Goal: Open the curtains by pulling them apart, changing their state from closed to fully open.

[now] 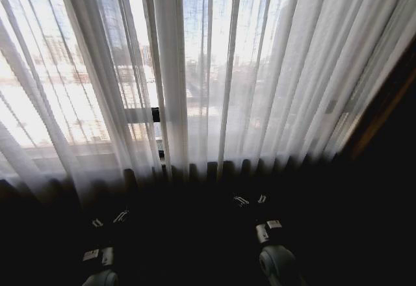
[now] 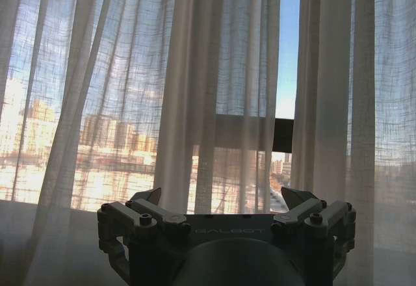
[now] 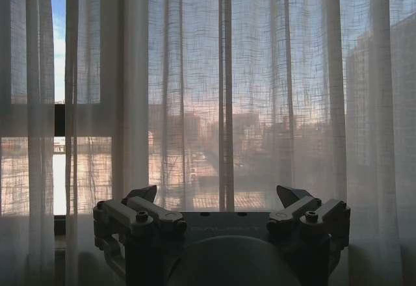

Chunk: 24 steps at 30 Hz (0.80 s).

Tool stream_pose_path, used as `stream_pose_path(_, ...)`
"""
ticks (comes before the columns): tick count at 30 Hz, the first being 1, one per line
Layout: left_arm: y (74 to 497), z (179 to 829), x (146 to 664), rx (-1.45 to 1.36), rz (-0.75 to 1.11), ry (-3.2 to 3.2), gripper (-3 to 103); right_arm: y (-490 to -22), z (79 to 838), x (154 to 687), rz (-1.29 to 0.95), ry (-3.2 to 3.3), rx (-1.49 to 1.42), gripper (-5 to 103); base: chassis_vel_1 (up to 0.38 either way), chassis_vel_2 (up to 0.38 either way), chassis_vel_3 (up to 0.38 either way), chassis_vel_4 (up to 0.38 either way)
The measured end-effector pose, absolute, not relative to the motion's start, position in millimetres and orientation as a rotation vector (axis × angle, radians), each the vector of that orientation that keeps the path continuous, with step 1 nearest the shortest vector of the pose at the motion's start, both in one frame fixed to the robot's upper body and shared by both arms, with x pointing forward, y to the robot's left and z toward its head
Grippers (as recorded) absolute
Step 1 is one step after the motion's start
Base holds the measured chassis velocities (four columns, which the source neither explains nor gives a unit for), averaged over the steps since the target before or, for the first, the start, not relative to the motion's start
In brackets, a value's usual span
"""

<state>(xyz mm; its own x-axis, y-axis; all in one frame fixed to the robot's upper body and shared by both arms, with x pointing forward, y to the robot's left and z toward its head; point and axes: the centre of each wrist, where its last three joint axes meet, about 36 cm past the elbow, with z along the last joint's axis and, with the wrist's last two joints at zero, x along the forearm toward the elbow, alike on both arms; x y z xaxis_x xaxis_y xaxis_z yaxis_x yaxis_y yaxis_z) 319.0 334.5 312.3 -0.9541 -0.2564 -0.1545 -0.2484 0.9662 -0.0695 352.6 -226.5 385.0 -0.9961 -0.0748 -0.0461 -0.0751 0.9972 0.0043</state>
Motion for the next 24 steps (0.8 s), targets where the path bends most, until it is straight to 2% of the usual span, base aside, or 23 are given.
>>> stream_pose_path(6, 334.5, 312.3, 319.0, -0.382, -0.074, 2.953, 100, -227.2, 380.9, 354.1, 0.015, 3.095, -0.121, 100, -0.008, 0.006, 0.011, -0.009)
stream_pose_path(13, 334.5, 312.2, 318.9, -0.382, -0.074, 2.953, 100, -226.4, 379.4, 357.3, 0.017, 3.095, -0.133, 100, -0.139, 0.123, 0.133, -0.121)
stream_pose_path(24, 334.5, 312.3, 319.0, -0.382, -0.074, 2.953, 100, -223.2, 377.5, 360.7, 0.035, 3.081, -0.173, 100, -0.279, 0.286, 0.271, -0.298)
